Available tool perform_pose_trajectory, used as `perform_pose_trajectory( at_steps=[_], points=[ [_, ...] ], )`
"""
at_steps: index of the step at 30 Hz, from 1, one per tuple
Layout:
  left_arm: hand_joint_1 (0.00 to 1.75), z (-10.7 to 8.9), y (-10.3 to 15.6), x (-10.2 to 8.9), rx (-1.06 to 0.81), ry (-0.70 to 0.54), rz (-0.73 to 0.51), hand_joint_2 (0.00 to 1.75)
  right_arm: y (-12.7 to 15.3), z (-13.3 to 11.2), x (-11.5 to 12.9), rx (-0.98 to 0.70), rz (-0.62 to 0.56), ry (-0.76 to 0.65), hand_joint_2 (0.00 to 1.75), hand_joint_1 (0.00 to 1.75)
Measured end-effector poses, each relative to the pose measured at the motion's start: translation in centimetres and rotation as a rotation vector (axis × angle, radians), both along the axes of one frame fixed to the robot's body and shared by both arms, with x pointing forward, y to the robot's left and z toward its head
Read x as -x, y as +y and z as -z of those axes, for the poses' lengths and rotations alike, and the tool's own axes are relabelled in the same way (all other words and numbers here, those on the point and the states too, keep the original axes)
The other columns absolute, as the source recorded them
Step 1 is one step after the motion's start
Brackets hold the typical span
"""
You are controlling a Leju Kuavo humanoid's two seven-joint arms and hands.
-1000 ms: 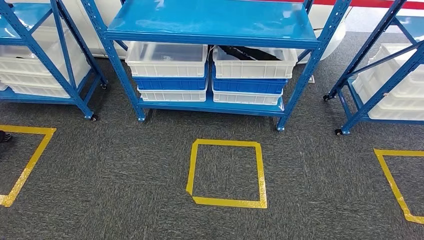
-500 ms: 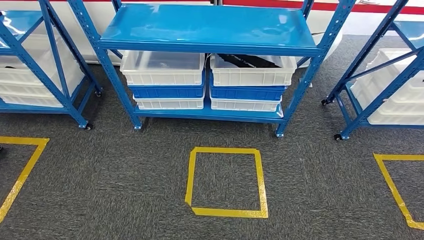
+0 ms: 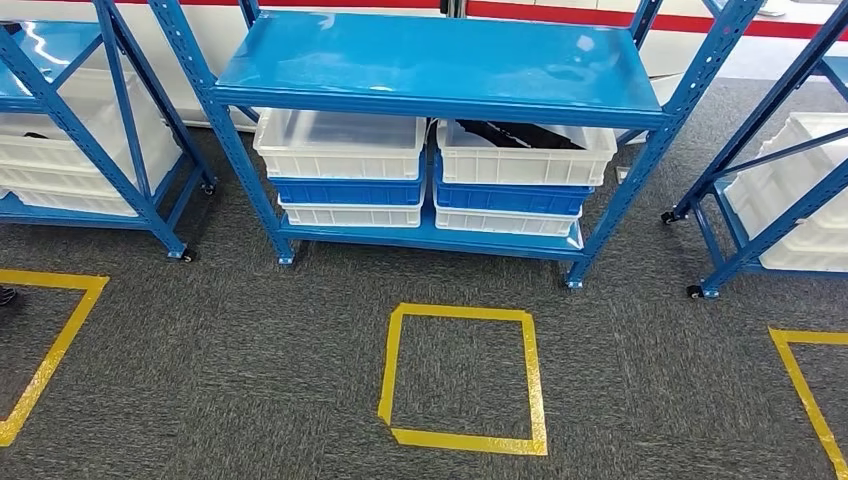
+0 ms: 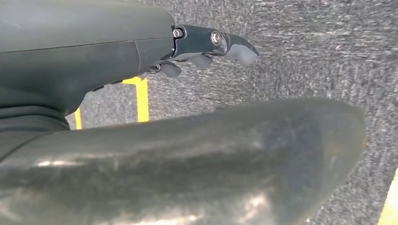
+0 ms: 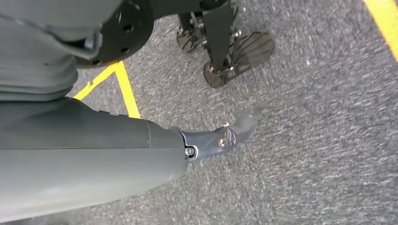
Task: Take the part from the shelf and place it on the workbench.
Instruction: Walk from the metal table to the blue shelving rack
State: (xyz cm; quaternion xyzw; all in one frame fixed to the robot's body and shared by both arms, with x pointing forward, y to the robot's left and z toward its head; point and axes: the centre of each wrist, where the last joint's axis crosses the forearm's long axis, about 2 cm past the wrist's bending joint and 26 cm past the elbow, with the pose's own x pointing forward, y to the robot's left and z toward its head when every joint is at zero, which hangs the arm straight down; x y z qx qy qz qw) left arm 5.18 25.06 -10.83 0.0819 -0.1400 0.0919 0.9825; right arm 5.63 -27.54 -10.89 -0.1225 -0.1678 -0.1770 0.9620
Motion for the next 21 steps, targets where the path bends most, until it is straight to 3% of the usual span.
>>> perform_pose_trajectory(
  at_steps=[21],
  points=[
    [0.0, 0.04, 0.3, 0.1, -0.009, 0.001, 0.007, 0.0, 0.35, -0.03, -0.15, -0.01, -0.003, -0.005, 0.0, 0.0]
  ],
)
